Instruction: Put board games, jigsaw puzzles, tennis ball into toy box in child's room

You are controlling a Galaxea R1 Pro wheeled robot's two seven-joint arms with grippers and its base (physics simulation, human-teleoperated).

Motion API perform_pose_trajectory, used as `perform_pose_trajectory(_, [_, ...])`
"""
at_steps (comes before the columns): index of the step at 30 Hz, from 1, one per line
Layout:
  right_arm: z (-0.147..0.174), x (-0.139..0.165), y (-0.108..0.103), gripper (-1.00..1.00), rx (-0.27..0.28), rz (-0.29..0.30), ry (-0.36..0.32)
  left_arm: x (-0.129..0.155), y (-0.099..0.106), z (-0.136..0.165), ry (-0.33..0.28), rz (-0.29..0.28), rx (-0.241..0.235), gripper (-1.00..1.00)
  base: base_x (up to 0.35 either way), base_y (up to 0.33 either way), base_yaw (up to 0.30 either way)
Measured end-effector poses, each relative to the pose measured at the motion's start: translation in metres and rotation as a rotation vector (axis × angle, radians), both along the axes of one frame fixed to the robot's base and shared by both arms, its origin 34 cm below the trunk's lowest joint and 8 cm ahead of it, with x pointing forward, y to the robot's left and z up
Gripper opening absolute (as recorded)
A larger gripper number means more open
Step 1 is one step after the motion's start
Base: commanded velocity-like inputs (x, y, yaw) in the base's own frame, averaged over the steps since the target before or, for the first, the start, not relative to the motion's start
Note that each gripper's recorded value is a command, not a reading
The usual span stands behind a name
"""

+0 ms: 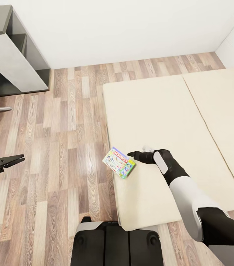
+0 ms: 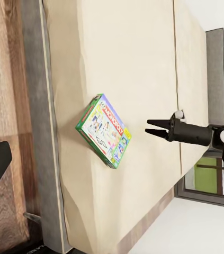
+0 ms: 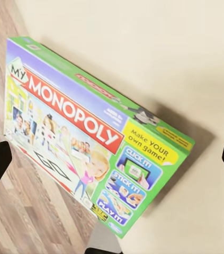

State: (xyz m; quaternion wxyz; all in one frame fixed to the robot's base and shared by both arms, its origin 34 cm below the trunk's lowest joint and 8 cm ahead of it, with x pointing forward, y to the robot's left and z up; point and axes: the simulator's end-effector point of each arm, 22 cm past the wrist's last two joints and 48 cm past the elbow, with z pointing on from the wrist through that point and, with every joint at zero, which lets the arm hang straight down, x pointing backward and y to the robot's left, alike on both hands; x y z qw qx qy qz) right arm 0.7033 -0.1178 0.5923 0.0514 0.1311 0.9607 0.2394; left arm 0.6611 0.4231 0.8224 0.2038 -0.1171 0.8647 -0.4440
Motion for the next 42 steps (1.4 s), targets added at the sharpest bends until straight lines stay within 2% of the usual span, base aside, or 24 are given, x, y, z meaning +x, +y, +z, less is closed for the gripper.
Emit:
perform_pose_trajectory(23, [0.005,0.004,0.001,1.00,0.021,-0.011,-0.008,-0.001,0.001,-0.002,0.003,0.002,0.001,1.00,0.000,0.000,0.000])
perform_pose_trajectory(29, [0.016,0.009,0.008,1.00,0.063,-0.006,-0.035,-0.002,0.002,-0.002,0.006,0.004,0.003,1.00,0.000,0.000,0.000])
perform_pose_trajectory(31, [0.026,0.004,0.014,1.00,0.103,-0.001,-0.051,-0.003,0.003,-0.002,0.007,0.005,0.004,1.00,0.000,0.000,0.000])
perform_pose_trajectory(36, [0.053,-0.002,0.021,1.00,0.163,0.011,-0.098,-0.004,0.005,-0.002,0.009,0.006,0.006,1.00,0.000,0.000,0.000])
perform_pose_trajectory(42, [0.088,-0.015,0.013,1.00,0.195,-0.004,-0.155,-0.007,0.006,-0.004,0.005,0.000,0.012,1.00,0.000,0.000,0.000])
